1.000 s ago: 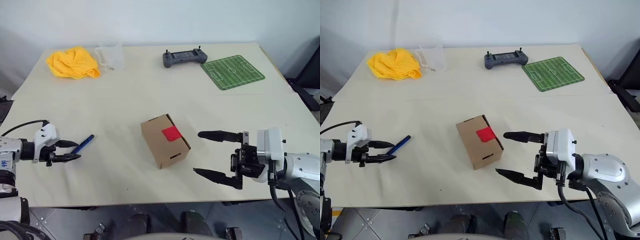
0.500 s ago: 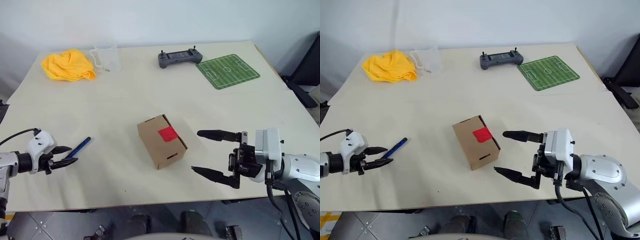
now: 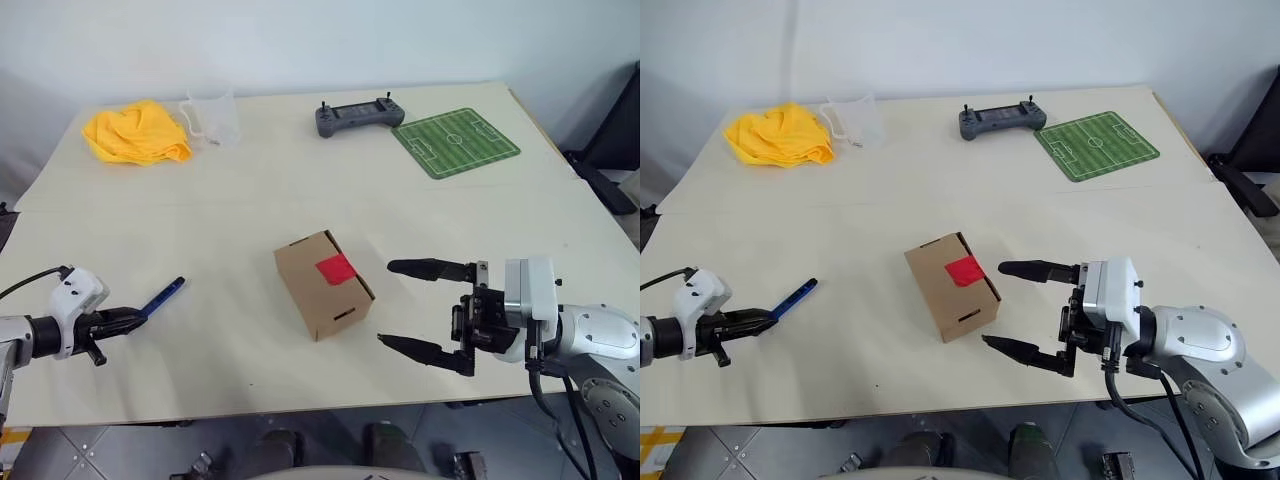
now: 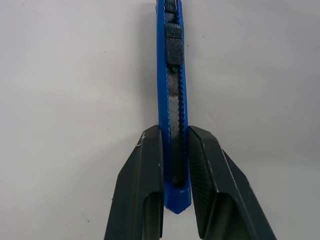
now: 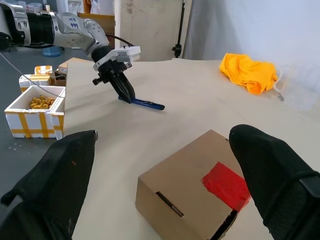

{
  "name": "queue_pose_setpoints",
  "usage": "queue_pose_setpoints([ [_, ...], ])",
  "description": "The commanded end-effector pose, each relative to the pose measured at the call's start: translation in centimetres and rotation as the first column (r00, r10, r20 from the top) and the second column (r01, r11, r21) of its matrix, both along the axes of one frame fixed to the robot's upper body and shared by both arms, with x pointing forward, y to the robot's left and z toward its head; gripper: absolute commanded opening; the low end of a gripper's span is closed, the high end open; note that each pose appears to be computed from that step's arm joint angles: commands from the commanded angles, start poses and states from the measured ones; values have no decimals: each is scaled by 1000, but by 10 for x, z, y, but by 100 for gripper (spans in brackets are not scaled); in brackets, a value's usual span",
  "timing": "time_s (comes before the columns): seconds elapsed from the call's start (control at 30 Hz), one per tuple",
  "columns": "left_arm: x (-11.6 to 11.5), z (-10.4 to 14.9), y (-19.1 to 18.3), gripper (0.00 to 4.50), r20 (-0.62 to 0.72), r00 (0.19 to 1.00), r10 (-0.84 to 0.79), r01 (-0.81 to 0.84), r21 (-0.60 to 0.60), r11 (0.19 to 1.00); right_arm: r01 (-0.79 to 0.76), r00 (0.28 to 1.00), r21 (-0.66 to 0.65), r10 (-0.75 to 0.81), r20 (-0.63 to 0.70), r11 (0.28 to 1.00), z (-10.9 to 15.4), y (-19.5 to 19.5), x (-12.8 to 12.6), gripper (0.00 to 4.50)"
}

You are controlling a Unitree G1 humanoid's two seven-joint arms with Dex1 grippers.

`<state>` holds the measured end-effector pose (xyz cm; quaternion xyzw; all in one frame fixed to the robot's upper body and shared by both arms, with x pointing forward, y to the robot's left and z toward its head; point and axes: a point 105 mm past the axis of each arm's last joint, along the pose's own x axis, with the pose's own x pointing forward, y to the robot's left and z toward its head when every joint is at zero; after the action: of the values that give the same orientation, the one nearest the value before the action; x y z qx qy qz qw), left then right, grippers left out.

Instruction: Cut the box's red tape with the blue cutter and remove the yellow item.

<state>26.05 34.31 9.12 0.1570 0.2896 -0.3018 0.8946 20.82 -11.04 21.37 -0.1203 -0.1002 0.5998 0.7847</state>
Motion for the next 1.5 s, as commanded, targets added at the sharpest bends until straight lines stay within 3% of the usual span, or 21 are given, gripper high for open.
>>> queue_pose_setpoints([
  [0.03,-18,-37,3,38,-147,989,26,-26,-2,1000,-7,999,18,6,42,1000,7,1,-3,450],
  [0.5,-10,-32,0,38,-31,995,-92,90,-63,994,-8,1000,24,8,30,1000,4,2,0,450],
  [0.83,-2,-38,3,38,-15,993,-116,116,25,993,-14,1000,23,13,27,1000,5,2,0,450],
  [1.1,3,-30,8,280,60,995,-77,75,37,997,-7,1000,32,6,26,999,4,4,-1,450],
  [1.47,-17,-36,11,280,10,999,-42,42,3,999,-7,1000,45,6,26,999,5,6,-1,450],
  [1.5,-19,-40,10,263,-3,999,-42,42,6,999,-9,1000,45,8,26,999,5,6,-1,450],
])
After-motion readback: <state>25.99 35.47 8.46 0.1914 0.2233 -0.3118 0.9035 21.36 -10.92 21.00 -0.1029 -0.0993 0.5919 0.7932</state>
